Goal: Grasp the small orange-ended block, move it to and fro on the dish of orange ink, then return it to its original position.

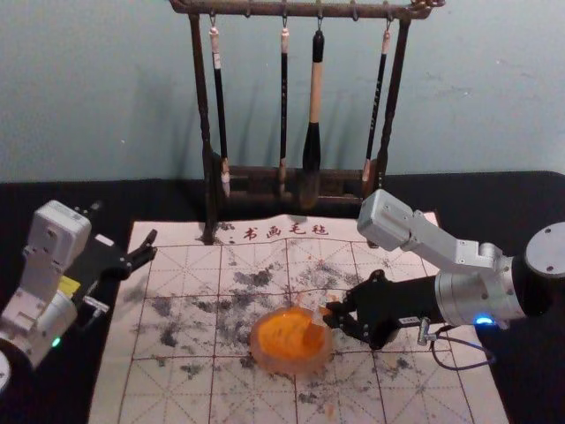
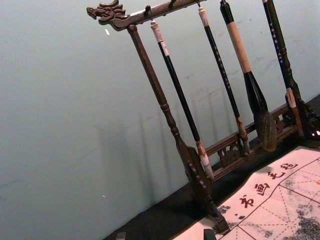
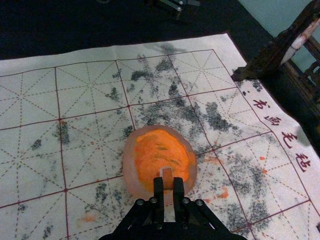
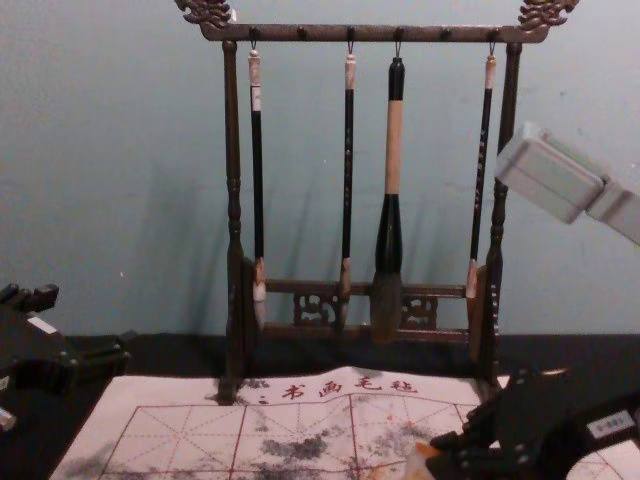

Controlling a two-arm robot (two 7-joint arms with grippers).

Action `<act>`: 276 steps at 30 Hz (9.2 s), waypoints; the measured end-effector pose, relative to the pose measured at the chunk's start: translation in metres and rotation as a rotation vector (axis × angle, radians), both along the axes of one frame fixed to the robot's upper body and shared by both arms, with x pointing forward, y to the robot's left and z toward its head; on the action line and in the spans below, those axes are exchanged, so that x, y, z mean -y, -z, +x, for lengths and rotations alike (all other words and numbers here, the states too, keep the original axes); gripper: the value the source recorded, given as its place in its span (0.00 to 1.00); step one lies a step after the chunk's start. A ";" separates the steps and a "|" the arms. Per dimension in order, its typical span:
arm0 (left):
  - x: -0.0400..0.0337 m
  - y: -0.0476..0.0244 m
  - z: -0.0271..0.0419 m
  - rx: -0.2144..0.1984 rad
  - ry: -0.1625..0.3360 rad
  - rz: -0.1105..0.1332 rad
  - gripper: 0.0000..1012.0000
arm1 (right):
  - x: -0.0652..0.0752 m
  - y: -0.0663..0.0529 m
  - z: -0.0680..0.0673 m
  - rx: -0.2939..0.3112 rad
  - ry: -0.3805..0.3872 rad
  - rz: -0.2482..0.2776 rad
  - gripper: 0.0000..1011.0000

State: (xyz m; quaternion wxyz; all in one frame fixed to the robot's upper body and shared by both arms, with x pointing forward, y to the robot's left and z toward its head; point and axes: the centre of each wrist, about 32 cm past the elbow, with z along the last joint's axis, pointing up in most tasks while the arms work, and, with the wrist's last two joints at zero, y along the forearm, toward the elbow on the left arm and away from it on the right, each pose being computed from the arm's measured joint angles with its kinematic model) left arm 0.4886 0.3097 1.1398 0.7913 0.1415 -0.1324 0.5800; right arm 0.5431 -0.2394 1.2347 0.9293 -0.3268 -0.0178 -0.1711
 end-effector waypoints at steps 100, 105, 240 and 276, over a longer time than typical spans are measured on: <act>0.0000 0.0000 0.0000 0.000 0.000 0.000 0.99 | 0.069 -0.030 -0.056 0.095 0.259 0.084 0.08; 0.0000 0.0000 0.0000 0.000 0.000 0.000 0.99 | 0.072 -0.026 -0.061 0.072 0.279 0.088 0.08; 0.0000 0.0000 0.0000 0.000 0.000 0.000 0.99 | 0.065 0.013 -0.040 -0.040 0.302 0.036 0.99; 0.0000 0.0000 0.0000 0.000 0.000 0.000 0.99 | 0.035 0.096 -0.069 0.459 0.932 -0.048 0.99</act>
